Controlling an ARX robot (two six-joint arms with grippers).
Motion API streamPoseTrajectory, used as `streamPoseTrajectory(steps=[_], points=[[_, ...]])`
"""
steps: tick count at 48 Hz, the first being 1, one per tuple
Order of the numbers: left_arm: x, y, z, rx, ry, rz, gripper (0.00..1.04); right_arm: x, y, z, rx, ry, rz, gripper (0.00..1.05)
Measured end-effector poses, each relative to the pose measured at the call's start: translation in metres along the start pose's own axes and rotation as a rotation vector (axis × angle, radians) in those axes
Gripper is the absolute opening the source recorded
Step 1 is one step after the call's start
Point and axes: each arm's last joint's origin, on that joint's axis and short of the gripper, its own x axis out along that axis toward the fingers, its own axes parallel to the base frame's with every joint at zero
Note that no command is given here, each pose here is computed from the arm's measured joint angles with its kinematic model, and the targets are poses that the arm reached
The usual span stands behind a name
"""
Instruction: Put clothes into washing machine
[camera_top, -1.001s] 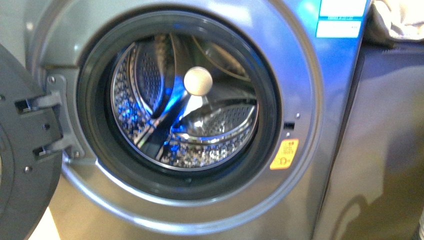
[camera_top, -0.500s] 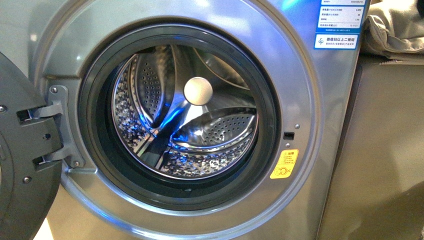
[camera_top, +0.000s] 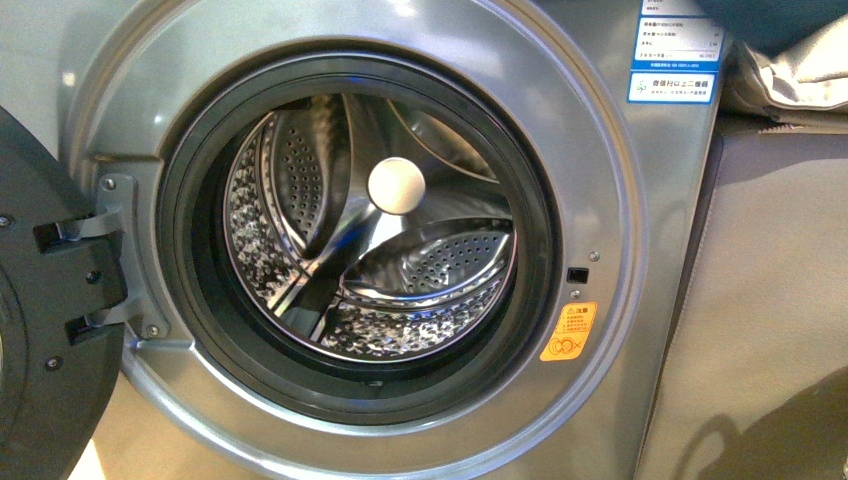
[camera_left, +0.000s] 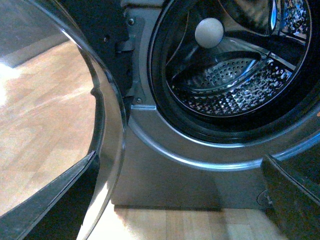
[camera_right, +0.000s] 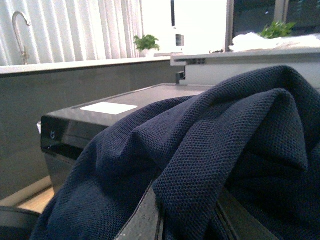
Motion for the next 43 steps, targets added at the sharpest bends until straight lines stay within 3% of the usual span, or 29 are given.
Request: streamPoseTrajectory(steps=[17,38,43], points=[[0.0,0.0,0.0,0.0,0.0,0.0,0.98,0.06,0.016,-0.059,0.017,0.051,0.052,0.13],[0.0,0.0,0.0,0.0,0.0,0.0,0.98,0.059,0.016,-0.057,0.017,0.047,0.051,0.13],[0.001,0.001,-0.001,-0.102,0.044,-0.113,0.98,0.059,0.016,-0.057,0.017,0.047,0.05,0.13]])
